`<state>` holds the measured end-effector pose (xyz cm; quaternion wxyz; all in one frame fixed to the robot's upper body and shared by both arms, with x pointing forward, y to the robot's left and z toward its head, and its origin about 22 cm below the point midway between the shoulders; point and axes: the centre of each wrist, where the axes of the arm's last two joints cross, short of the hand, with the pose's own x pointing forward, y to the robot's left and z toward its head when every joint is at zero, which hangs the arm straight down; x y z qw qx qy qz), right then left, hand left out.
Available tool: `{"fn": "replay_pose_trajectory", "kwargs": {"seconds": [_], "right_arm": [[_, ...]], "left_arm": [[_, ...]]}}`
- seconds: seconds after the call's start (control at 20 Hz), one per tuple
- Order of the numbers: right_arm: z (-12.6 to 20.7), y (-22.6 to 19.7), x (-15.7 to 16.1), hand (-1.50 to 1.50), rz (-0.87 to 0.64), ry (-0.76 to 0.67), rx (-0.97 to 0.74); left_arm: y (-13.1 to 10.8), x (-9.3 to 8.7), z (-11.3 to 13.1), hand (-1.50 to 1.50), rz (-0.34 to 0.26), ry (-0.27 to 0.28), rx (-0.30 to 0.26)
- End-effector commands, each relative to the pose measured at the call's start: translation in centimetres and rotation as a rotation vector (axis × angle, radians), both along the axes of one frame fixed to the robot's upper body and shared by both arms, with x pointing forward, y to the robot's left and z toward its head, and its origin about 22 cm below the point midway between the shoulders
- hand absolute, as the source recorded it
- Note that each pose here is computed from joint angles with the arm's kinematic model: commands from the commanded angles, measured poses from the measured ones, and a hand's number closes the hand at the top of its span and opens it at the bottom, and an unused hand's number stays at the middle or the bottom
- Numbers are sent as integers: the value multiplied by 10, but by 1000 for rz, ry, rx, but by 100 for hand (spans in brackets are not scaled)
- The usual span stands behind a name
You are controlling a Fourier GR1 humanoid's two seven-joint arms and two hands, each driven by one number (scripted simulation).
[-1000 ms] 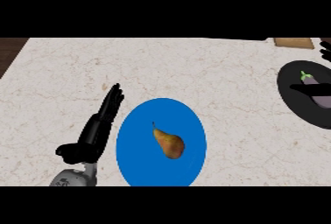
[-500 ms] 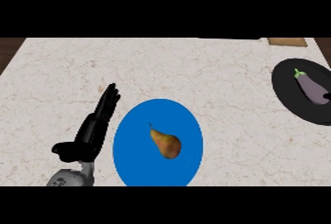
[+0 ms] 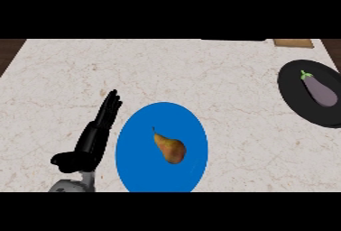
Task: Pick the eggplant from the plate and place it in the pan
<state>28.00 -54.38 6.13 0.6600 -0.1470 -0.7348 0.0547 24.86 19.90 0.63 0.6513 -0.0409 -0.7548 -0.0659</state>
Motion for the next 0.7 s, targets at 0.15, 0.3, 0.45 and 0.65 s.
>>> {"fn": "replay_pose_trajectory", "kwargs": {"seconds": [0.15,0.3,0.45,0.65], "right_arm": [[1,-26,-38,-150,116,-81,5],[-15,-17,-37,-150,116,-61,-8],[-11,-24,-44,-150,139,-34,-1],[-35,-22,-63,-150,122,-38,-58]], "left_arm": [[-8,3,9,0,22,4,-13],[16,-7,-4,0,22,12,-7],[3,1,10,0,9,21,-3],[-6,-7,0,0,5,6,-2]]}}
